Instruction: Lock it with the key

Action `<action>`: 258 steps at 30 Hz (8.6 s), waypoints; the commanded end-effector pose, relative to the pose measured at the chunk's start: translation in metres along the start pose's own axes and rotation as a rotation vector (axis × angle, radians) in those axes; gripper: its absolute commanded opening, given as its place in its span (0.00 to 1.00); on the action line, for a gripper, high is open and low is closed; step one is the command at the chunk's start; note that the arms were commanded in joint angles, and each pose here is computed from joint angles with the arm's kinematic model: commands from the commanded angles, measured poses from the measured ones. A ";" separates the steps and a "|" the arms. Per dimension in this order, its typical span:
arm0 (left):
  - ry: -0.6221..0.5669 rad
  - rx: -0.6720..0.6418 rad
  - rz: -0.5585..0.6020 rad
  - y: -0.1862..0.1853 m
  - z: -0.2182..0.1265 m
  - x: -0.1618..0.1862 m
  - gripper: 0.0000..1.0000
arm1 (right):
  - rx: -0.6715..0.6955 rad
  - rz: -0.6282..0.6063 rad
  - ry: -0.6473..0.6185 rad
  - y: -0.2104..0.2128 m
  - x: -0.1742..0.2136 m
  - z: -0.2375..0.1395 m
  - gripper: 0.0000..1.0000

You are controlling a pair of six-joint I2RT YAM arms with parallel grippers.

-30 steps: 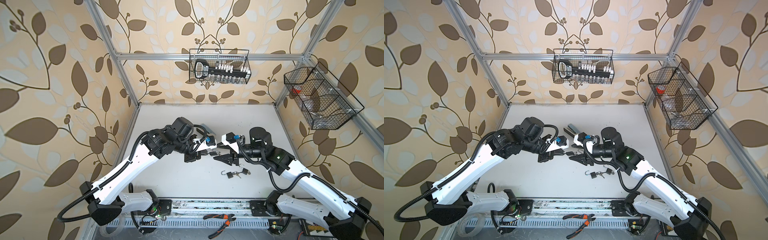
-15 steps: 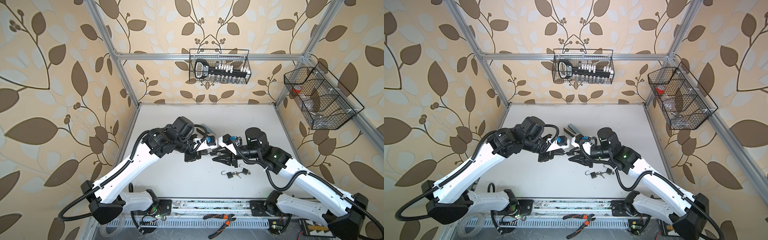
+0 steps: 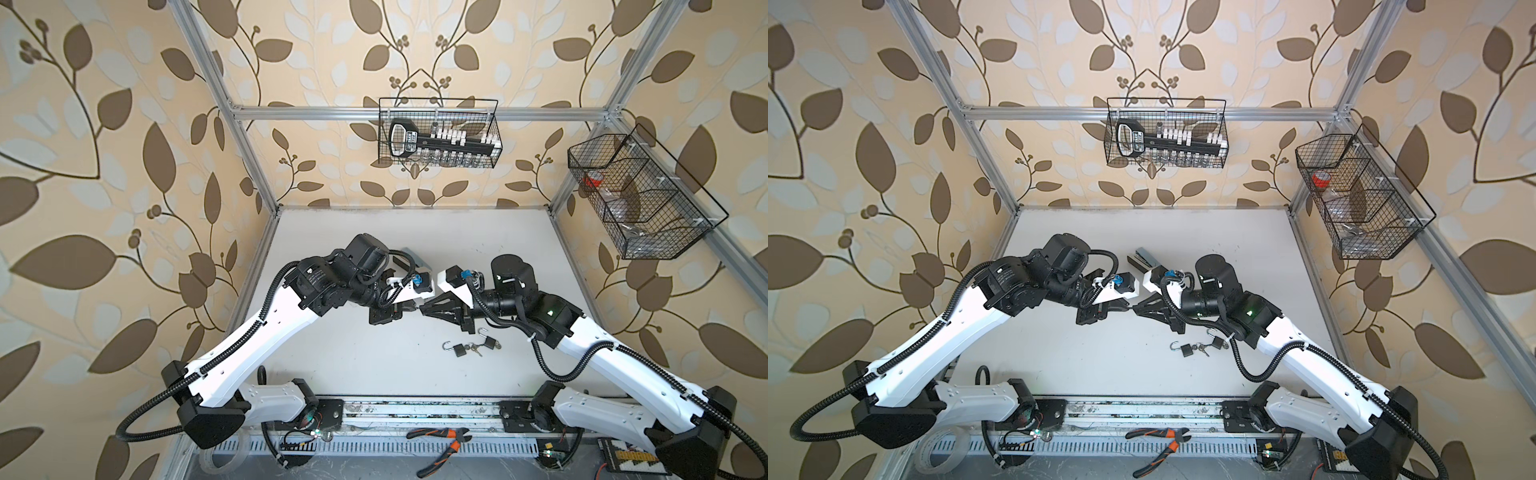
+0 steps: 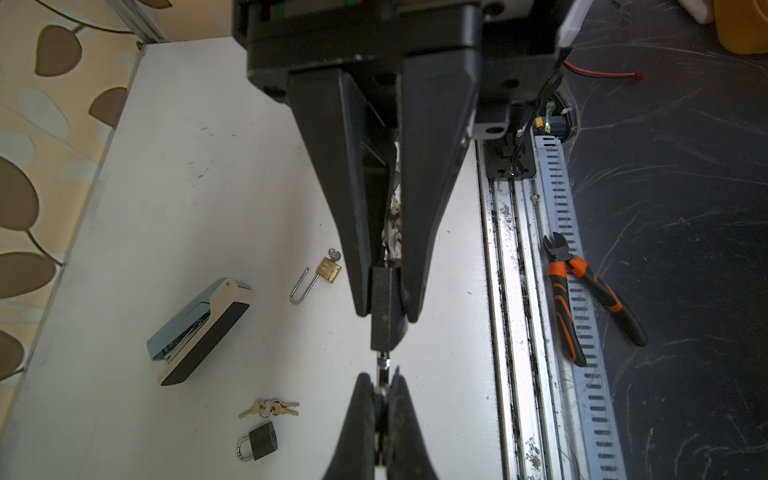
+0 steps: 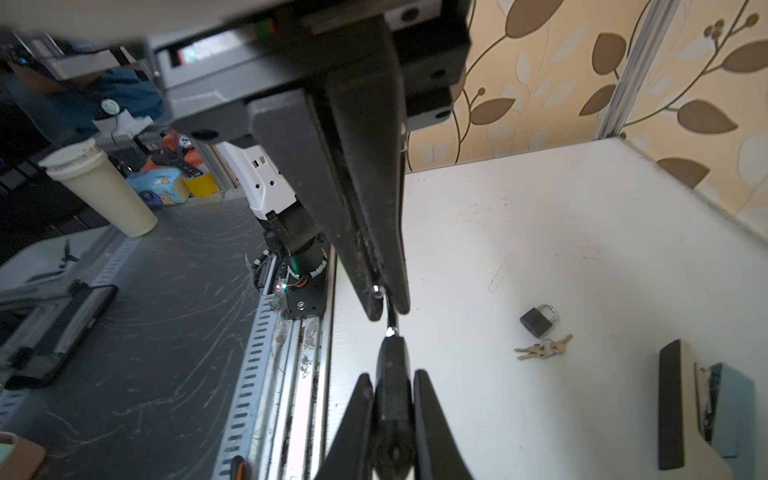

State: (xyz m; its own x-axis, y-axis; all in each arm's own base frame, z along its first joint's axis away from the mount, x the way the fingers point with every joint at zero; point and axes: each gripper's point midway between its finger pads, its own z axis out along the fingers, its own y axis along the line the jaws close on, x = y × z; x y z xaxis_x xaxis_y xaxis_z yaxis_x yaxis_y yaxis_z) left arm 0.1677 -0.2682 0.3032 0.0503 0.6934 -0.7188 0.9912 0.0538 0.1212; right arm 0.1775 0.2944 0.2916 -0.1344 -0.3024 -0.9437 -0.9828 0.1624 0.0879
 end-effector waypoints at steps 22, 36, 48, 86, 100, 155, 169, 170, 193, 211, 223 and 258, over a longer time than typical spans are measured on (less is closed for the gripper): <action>-0.598 -0.287 -0.741 0.057 -0.078 -0.060 0.99 | 0.360 -0.089 -0.222 -0.044 -0.036 -0.031 0.00; -0.608 -0.216 -0.881 0.061 -0.059 -0.051 0.96 | 0.166 -0.240 -0.275 0.000 -0.044 -0.035 0.00; -0.576 -0.088 -0.858 0.047 -0.038 -0.052 0.81 | 0.194 -0.242 -0.292 -0.002 -0.047 -0.039 0.00; -0.655 0.059 -0.456 -0.003 -0.061 -0.074 0.53 | -0.040 -0.025 -0.393 0.009 -0.088 -0.057 0.00; -0.651 0.143 -0.440 -0.012 -0.057 -0.077 0.20 | -0.053 -0.033 -0.400 0.012 -0.089 -0.058 0.00; -0.624 0.150 -0.420 -0.007 -0.046 -0.079 0.00 | -0.151 0.083 -0.367 0.019 -0.076 -0.023 0.00; -0.648 -0.062 -0.552 0.029 -0.070 -0.058 0.00 | -0.054 0.096 -0.409 0.002 -0.070 -0.032 0.52; -0.665 -0.055 -0.563 0.033 -0.079 -0.054 0.00 | -0.034 0.114 -0.424 -0.004 -0.069 -0.042 0.59; -0.642 0.179 -0.418 0.003 -0.092 -0.058 0.00 | -0.163 0.231 -0.406 -0.001 -0.093 -0.063 0.52; -0.635 0.186 -0.415 0.001 -0.090 -0.056 0.00 | -0.242 0.268 -0.374 0.007 -0.099 -0.043 0.29; -0.635 0.181 -0.415 0.002 -0.090 -0.055 0.00 | -0.259 0.273 -0.375 0.010 -0.101 -0.038 0.19; -0.091 -0.482 -0.875 0.062 -0.090 0.070 0.00 | 0.360 0.351 -0.321 -0.082 -0.008 -0.071 0.00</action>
State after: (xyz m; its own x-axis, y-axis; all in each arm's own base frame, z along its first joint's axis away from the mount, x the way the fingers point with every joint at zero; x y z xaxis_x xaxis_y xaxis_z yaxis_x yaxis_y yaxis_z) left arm 0.2065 -0.1861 0.3312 -0.5842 0.2431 -0.7744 0.6879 0.6547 -0.3134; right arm 0.2329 0.2230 0.3421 -0.3297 0.1441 -0.9330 -0.8442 0.3973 0.3597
